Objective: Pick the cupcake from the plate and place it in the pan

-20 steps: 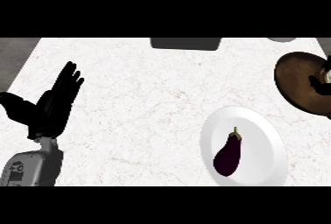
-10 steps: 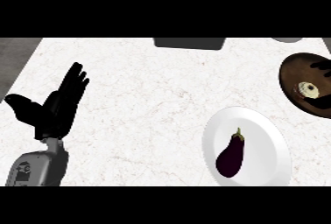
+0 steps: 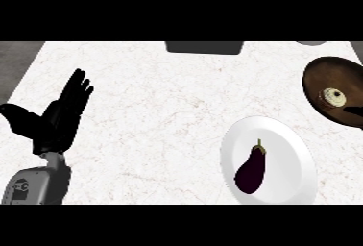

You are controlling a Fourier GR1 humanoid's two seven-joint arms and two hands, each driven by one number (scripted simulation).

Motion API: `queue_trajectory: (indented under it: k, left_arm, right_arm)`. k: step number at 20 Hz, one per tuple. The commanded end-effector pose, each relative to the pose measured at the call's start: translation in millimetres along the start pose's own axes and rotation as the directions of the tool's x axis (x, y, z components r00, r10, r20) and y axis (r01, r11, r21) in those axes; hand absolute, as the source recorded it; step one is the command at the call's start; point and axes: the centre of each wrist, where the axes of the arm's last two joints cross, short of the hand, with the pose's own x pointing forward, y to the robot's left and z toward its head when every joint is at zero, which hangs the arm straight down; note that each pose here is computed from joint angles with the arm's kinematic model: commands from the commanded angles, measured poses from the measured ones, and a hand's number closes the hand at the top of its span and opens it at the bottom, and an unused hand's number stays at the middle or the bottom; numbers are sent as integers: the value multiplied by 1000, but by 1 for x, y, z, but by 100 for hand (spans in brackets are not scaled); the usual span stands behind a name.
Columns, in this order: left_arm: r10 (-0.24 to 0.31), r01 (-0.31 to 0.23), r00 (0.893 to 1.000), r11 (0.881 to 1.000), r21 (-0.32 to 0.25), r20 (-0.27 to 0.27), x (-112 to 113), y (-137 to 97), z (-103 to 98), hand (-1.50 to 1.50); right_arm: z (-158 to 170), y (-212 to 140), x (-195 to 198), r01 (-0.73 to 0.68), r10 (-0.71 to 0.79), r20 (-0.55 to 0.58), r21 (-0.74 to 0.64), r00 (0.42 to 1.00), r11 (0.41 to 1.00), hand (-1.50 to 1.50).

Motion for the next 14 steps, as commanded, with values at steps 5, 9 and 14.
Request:
queue_trajectory:
  k: [5,9,14]
  left_arm:
    - [-5,5,1000,1000,10,-5,-6,6,6,0]
    - [4,-4,1000,1000,12,-3,3,3,5,0]
    - [9,-9,1000,1000,22,-15,-7,5,10,0]
  right_arm:
    - [41,-64,-29,336,-335,31,-80,942,938,-150]
    - [68,-97,-41,452,-451,58,-11,891,892,-150]
    - [97,-104,-59,474,-474,66,19,878,880,-150]
